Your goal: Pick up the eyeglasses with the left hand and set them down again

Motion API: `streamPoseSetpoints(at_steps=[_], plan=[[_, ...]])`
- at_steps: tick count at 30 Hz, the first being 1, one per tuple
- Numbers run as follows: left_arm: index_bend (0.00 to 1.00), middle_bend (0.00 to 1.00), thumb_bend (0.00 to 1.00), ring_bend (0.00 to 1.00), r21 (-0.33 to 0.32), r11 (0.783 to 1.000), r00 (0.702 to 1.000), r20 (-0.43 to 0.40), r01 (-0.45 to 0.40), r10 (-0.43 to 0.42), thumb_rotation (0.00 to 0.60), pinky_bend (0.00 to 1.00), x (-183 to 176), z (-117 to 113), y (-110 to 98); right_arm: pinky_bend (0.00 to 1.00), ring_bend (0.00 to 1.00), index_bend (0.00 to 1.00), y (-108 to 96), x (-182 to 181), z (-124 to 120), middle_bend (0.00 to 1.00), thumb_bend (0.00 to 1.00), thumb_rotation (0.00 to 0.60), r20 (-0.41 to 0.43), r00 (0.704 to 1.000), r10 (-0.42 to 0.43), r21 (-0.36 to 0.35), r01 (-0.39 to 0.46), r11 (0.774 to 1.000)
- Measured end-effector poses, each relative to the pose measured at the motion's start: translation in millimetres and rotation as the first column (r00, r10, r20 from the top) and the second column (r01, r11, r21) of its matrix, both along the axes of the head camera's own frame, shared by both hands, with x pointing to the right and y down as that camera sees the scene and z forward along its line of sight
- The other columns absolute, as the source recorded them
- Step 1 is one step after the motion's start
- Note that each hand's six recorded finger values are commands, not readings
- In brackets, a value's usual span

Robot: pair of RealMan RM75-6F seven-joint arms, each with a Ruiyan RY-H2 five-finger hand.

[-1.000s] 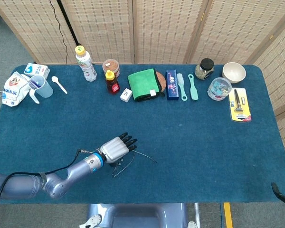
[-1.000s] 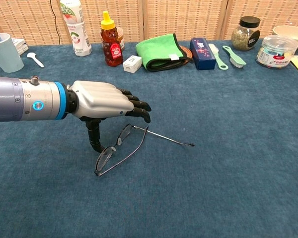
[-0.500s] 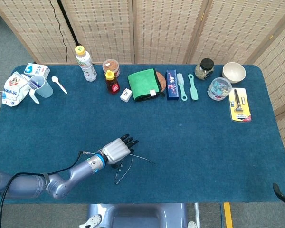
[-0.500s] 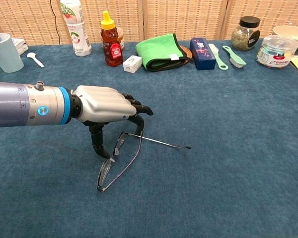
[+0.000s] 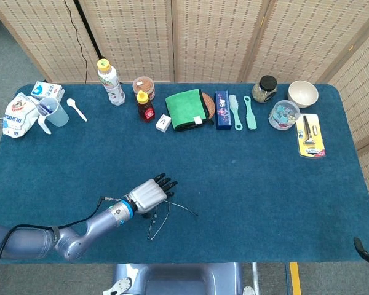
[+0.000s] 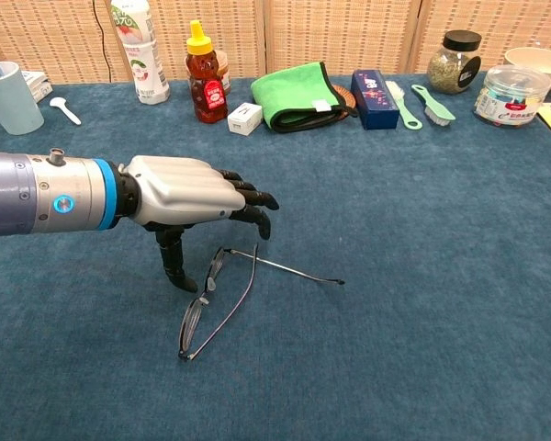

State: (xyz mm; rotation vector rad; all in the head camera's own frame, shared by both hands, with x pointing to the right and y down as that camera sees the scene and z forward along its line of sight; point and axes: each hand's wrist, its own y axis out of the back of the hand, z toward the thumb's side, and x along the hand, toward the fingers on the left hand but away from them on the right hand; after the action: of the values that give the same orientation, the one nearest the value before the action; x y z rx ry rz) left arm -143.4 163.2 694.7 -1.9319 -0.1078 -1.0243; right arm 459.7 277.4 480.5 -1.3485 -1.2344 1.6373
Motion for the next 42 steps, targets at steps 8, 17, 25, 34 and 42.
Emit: streamPoseSetpoints(at_steps=[8,17,25,34,42], plan=[[0.16,0.0,0.15,0.0,-0.015,0.999,0.999,-0.015,-0.03,0.03,0.514,0.0,1.9,-5.2,9.8,0.09,0.0,0.08,0.8,-0.3,0.1,0.0,0.3,0.6,0.003,1.0,0.0,0.0,0.0,1.0],[0.3,0.0,0.15,0.0,-0.017,1.0,1.0,-0.013,-0.023,0.022,0.514,0.0,4.2,0.8,14.4,0.09,0.0,0.08,1.9,1.0,-0.6,0.0,0.3,0.6,0.001,1.0,0.005,-0.001,-0.005,1.0],[0.41,0.0,0.15,0.0,-0.006,1.0,1.0,-0.017,-0.006,0.006,0.517,0.0,6.1,3.2,15.7,0.09,0.0,0.08,1.7,0.9,-0.2,0.0,0.3,0.6,0.005,1.0,0.004,-0.002,-0.004,1.0],[0.57,0.0,0.15,0.0,0.003,1.0,1.0,-0.024,0.003,-0.003,0.538,0.0,6.7,1.2,15.1,0.09,0.0,0.08,2.6,1.8,-1.6,0.0,0.3,0.6,0.009,1.0,0.005,0.001,-0.005,1.0],[0.62,0.0,0.15,0.0,0.002,1.0,1.0,-0.023,0.01,-0.01,0.547,0.0,3.6,0.7,14.8,0.09,0.0,0.08,3.2,1.8,-2.1,0.0,0.3,0.6,0.011,1.0,0.004,0.002,-0.004,1.0]])
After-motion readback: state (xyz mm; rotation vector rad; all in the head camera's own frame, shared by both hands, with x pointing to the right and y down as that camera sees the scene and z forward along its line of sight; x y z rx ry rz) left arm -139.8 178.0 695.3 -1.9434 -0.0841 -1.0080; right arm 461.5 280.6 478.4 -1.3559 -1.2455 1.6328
